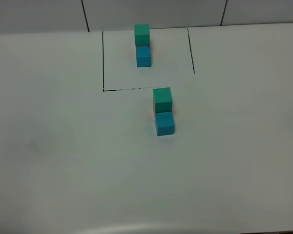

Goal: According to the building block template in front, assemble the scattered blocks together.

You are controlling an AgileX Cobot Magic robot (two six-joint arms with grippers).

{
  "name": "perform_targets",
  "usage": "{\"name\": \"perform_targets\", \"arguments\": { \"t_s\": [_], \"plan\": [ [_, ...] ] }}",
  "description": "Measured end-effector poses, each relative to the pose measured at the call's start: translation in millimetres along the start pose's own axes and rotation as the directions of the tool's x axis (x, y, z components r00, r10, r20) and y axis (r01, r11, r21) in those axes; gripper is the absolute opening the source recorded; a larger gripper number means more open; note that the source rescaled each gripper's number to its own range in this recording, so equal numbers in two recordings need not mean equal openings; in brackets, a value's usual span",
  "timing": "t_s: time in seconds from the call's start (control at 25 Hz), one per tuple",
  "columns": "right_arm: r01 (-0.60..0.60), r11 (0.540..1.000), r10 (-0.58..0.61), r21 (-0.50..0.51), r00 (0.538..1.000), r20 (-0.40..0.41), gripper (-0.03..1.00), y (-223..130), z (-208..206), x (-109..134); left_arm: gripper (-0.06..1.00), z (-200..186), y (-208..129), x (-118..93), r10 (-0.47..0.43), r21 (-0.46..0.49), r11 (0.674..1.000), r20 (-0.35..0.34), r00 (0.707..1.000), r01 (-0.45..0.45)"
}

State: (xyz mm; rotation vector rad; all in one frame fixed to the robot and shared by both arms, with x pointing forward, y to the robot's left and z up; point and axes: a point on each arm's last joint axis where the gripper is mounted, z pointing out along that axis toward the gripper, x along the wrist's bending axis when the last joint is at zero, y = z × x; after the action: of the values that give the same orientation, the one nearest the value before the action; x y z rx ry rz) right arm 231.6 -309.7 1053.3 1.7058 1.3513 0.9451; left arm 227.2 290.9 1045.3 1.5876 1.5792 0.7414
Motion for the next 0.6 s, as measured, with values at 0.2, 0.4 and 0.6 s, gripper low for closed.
{"name": "perform_targets", "arguments": {
  "t_s": [0.2,0.4,0.6],
  "plan": [
    [-0.002,1.000,0.002,0.000,1.000,0.004,0.80,0.0,0.0,0.0,0.51,0.0,0.0,0.0,0.000,0.000,1.000,0.000,1.000,0.000],
    [-0.002,1.000,0.002,0.000,1.000,0.004,0.80,0.0,0.0,0.0,0.51,0.0,0.0,0.0,0.000,0.000,1.000,0.000,1.000,0.000],
    [0.006,1.000,-0.006,0.000,1.000,0.003,0.80,0.0,0.0,0.1,0.51,0.0,0.0,0.0,0.000,0.000,1.000,0.000,1.000,0.000]
  ]
}}
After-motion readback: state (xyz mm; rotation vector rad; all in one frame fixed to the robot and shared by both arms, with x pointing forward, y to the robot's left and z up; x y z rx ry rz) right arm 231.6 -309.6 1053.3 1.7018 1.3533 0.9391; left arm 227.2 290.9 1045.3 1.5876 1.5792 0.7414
